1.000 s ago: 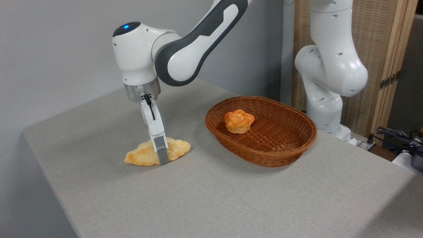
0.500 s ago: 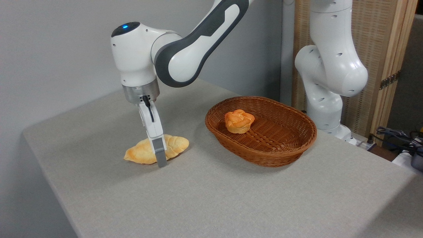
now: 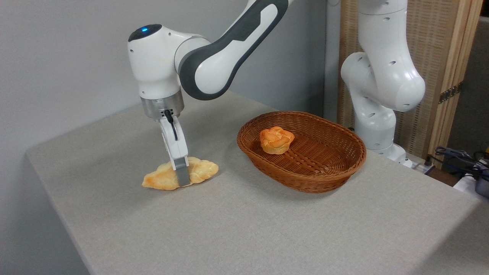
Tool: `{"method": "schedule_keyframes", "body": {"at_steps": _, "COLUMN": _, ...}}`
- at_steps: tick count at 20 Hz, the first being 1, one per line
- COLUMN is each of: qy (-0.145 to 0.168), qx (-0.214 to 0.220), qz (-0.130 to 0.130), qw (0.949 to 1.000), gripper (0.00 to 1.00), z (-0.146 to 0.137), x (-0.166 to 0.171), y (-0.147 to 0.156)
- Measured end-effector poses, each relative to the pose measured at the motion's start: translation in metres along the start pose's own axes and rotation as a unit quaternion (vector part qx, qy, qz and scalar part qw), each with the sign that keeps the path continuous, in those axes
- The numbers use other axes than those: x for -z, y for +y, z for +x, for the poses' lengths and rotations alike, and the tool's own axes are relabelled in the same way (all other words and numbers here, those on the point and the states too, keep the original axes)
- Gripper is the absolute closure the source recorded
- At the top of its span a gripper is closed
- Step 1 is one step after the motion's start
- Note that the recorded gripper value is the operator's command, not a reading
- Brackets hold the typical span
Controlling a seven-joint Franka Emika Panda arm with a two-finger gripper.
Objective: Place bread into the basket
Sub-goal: 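Close the gripper on the middle of the golden pastry, then lift the pastry and carry it over the wicker basket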
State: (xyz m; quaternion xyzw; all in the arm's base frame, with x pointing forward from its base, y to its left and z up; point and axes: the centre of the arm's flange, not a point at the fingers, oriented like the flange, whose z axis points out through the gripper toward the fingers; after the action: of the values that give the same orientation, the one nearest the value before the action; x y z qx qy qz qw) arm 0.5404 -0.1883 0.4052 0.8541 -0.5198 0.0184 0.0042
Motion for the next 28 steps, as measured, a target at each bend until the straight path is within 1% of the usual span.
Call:
{"method": "schedule_keyframes", "body": {"at_steps": 3, "qy": 0.016, "qx": 0.003, "qz": 0.012, "qw": 0.9998, "gripper": 0.81, "z": 0.002, "x": 0.021, "y": -0.001}}
{"method": "schedule_keyframes", "body": {"at_steps": 4, "qy": 0.023, "qx": 0.007, "qz": 0.014, "qw": 0.9996, "gripper": 0.77, "z": 0.001, "x": 0.031, "y": 0.001}}
{"method": "schedule_keyframes", "body": {"at_steps": 6, "qy": 0.025, "qx": 0.021, "qz": 0.007, "qw": 0.9994, "gripper": 0.74, "z": -0.004, "x": 0.053, "y": 0.008}}
{"method": "schedule_keyframes", "body": {"at_steps": 8, "qy": 0.008, "qx": 0.037, "qz": -0.009, "qw": 0.9992, "gripper": 0.74, "z": -0.014, "x": 0.074, "y": 0.019}}
{"method": "schedule_keyframes", "body": {"at_steps": 11, "qy": -0.026, "qx": 0.058, "qz": -0.04, "qw": 0.9972, "gripper": 0.74, "z": -0.043, "x": 0.098, "y": 0.028}}
{"method": "schedule_keyframes", "body": {"at_steps": 13, "qy": -0.05, "qx": 0.064, "qz": -0.063, "qw": 0.9947, "gripper": 0.71, "z": -0.06, "x": 0.11, "y": 0.037}}
{"method": "schedule_keyframes", "body": {"at_steps": 14, "qy": -0.065, "qx": 0.064, "qz": -0.077, "qw": 0.9929, "gripper": 0.7, "z": -0.067, "x": 0.113, "y": 0.043}}
{"method": "schedule_keyframes", "body": {"at_steps": 15, "qy": -0.081, "qx": 0.064, "qz": -0.092, "qw": 0.9904, "gripper": 0.67, "z": -0.074, "x": 0.115, "y": 0.049}}
{"method": "schedule_keyframes", "body": {"at_steps": 16, "qy": -0.095, "qx": 0.067, "qz": -0.106, "qw": 0.9875, "gripper": 0.63, "z": -0.082, "x": 0.115, "y": 0.053}}
{"method": "schedule_keyframes", "body": {"at_steps": 17, "qy": -0.108, "qx": 0.07, "qz": -0.121, "qw": 0.9843, "gripper": 0.44, "z": -0.091, "x": 0.113, "y": 0.056}}
{"method": "schedule_keyframes", "body": {"at_steps": 18, "qy": -0.117, "qx": 0.072, "qz": -0.132, "qw": 0.9816, "gripper": 0.15, "z": -0.099, "x": 0.11, "y": 0.058}}
{"method": "schedule_keyframes", "body": {"at_steps": 19, "qy": -0.127, "qx": 0.07, "qz": -0.147, "qw": 0.9785, "gripper": 0.07, "z": -0.108, "x": 0.106, "y": 0.059}}
{"method": "schedule_keyframes", "body": {"at_steps": 20, "qy": -0.136, "qx": 0.065, "qz": -0.161, "qw": 0.9754, "gripper": 0.01, "z": -0.117, "x": 0.101, "y": 0.062}}
{"method": "schedule_keyframes", "body": {"at_steps": 22, "qy": -0.148, "qx": 0.049, "qz": -0.186, "qw": 0.9701, "gripper": 0.0, "z": -0.131, "x": 0.089, "y": 0.067}}
{"method": "schedule_keyframes", "body": {"at_steps": 23, "qy": -0.153, "qx": 0.039, "qz": -0.194, "qw": 0.9683, "gripper": 0.0, "z": -0.135, "x": 0.082, "y": 0.07}}
{"method": "schedule_keyframes", "body": {"at_steps": 26, "qy": -0.16, "qx": 0.006, "qz": -0.208, "qw": 0.9649, "gripper": 0.0, "z": -0.141, "x": 0.069, "y": 0.075}}
{"method": "schedule_keyframes", "body": {"at_steps": 28, "qy": -0.161, "qx": -0.005, "qz": -0.213, "qw": 0.9637, "gripper": 0.0, "z": -0.142, "x": 0.065, "y": 0.076}}
